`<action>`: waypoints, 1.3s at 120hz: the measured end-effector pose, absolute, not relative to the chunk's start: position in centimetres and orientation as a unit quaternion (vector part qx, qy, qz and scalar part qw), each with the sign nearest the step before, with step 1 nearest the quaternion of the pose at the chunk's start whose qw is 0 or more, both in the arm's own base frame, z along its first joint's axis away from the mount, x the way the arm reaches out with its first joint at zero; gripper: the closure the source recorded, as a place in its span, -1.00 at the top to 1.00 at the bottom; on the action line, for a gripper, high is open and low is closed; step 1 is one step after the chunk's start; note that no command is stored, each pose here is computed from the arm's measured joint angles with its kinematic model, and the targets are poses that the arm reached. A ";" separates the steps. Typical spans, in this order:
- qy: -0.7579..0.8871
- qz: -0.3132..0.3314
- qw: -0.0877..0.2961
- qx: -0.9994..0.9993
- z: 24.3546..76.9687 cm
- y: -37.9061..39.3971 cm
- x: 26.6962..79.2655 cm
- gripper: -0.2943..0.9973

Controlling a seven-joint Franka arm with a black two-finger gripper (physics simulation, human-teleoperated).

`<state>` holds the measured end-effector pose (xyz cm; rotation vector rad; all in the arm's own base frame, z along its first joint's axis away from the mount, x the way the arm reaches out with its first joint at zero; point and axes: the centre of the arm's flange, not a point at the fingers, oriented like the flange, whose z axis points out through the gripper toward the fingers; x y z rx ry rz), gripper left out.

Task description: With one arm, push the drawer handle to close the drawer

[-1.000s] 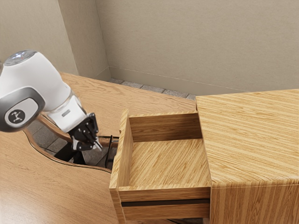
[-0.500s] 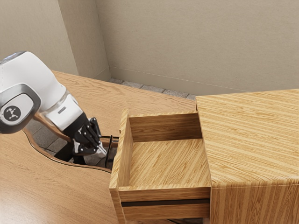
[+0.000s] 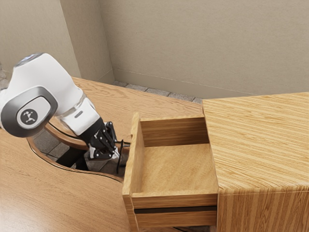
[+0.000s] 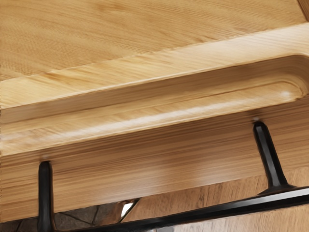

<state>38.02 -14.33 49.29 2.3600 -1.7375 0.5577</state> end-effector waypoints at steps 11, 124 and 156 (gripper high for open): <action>-0.584 0.186 0.077 0.787 49.2 -14.9 38.5 -0.67; -0.613 0.171 0.067 0.768 48.2 -23.0 45.4 -0.67; -0.620 0.171 0.065 0.763 47.9 -26.0 47.7 -0.68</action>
